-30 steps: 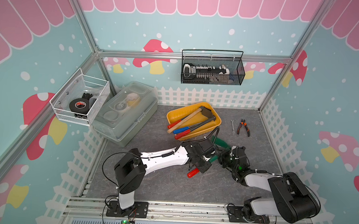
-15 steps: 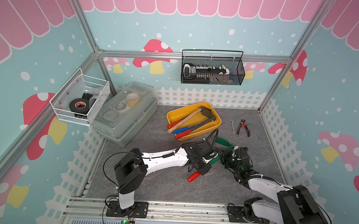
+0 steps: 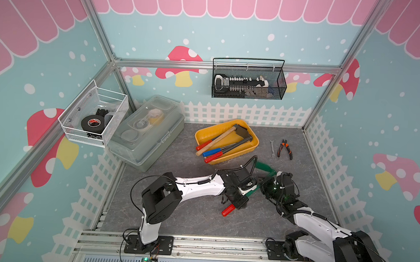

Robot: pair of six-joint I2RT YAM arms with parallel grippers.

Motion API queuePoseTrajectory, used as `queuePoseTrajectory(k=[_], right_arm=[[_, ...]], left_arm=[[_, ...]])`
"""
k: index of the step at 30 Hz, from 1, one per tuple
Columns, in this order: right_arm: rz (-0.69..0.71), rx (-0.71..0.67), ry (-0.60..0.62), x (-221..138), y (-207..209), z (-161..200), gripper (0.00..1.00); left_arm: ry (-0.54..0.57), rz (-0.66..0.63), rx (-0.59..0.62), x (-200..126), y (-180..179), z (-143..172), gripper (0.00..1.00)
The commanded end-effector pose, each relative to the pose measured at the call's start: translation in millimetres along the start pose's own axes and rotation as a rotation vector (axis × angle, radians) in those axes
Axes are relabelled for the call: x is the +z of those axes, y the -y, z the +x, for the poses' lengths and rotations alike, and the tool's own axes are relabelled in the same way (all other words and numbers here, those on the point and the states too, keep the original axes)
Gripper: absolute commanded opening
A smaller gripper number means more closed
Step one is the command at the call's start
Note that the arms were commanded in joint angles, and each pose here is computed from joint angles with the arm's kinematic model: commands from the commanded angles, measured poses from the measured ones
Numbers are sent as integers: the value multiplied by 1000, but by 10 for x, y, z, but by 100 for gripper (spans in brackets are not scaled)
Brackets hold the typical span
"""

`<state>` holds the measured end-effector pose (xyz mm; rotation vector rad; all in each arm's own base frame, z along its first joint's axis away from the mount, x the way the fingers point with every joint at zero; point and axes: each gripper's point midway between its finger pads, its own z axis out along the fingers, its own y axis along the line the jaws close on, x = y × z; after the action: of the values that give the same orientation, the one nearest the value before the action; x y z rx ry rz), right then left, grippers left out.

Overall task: Put the small hoe into the storage box
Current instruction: Pick up the hoe from the center of the board.

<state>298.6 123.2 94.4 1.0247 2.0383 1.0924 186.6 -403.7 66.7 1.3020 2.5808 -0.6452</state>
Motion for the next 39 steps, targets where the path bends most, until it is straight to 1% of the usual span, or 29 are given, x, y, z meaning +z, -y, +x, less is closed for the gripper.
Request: queuePoseTrajectory(k=[1, 4, 6, 8, 13, 14, 24, 30, 34, 35, 39], right_arm=[[-64, -8, 28, -38, -189, -52, 0], [-62, -7, 26, -37, -180, -48, 0], [-60, -8, 25, -38, -168, -44, 0], [-62, -10, 25, -44, -163, -42, 1], [-54, -16, 34, -61, -131, -49, 3], [-51, -18, 35, -65, -120, -50, 4], [-43, -47, 52, -110, -106, -72, 14], [-33, -60, 65, -138, -89, -92, 27], [-27, -66, 69, -150, -85, -98, 44], [-29, -69, 70, -153, -91, -100, 47], [-31, -79, 75, -163, -109, -111, 49]], left_arm=[[10, 20, -6, 29, 45, -43, 41], [18, 23, -12, 19, 54, -66, 35], [19, 27, -13, 25, 61, -69, 28], [20, 28, -14, 20, 69, -74, 19], [38, 11, -11, -43, 54, -110, 1], [45, 5, -11, -67, 51, -125, 0], [118, -83, 34, -418, -2, -267, 0], [149, -104, 60, -555, 2, -318, 0], [161, -112, 83, -606, 9, -322, 0], [165, -118, 91, -621, 9, -327, 0], [174, -133, 102, -651, 0, -338, 0]])
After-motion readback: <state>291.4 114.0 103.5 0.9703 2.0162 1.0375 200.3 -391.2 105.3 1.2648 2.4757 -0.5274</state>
